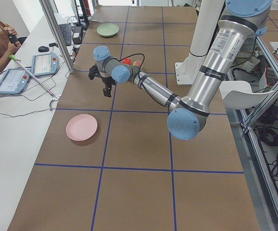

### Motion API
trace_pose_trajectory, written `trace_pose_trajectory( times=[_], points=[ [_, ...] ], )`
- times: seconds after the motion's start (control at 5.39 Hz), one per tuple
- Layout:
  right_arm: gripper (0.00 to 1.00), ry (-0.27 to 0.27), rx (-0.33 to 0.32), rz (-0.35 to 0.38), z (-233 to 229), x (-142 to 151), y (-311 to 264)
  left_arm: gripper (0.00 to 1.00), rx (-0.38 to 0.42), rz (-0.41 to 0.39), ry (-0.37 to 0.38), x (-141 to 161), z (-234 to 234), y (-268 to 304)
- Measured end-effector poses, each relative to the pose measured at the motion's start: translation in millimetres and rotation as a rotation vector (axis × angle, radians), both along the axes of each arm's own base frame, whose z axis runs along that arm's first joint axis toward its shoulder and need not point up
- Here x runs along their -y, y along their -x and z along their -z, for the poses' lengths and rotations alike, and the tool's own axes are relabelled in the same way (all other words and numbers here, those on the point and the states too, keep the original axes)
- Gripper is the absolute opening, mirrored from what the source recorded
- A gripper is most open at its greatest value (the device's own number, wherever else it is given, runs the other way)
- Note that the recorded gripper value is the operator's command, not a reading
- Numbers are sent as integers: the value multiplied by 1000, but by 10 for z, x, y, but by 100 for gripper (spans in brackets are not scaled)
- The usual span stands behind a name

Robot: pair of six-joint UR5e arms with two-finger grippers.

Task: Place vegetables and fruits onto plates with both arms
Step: 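Move the left gripper over the red chili pepper and grasp it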

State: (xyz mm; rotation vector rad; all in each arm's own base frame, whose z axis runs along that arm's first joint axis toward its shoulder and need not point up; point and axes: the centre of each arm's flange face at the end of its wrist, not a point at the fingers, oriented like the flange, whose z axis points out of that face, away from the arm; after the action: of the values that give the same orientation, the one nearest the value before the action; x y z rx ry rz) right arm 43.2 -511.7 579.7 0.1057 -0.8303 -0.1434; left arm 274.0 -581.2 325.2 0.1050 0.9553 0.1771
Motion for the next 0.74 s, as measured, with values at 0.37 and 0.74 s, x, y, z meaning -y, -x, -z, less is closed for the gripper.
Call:
trace_pose_trajectory(
  times=[0.37, 0.74],
  points=[
    [100, 8, 2, 2, -37, 14, 11, 100, -5, 77, 37, -24, 759, -1216],
    [100, 7, 6, 3, -29, 26, 17, 99, -45, 154, 45, 56, 947, -2275]
  ],
)
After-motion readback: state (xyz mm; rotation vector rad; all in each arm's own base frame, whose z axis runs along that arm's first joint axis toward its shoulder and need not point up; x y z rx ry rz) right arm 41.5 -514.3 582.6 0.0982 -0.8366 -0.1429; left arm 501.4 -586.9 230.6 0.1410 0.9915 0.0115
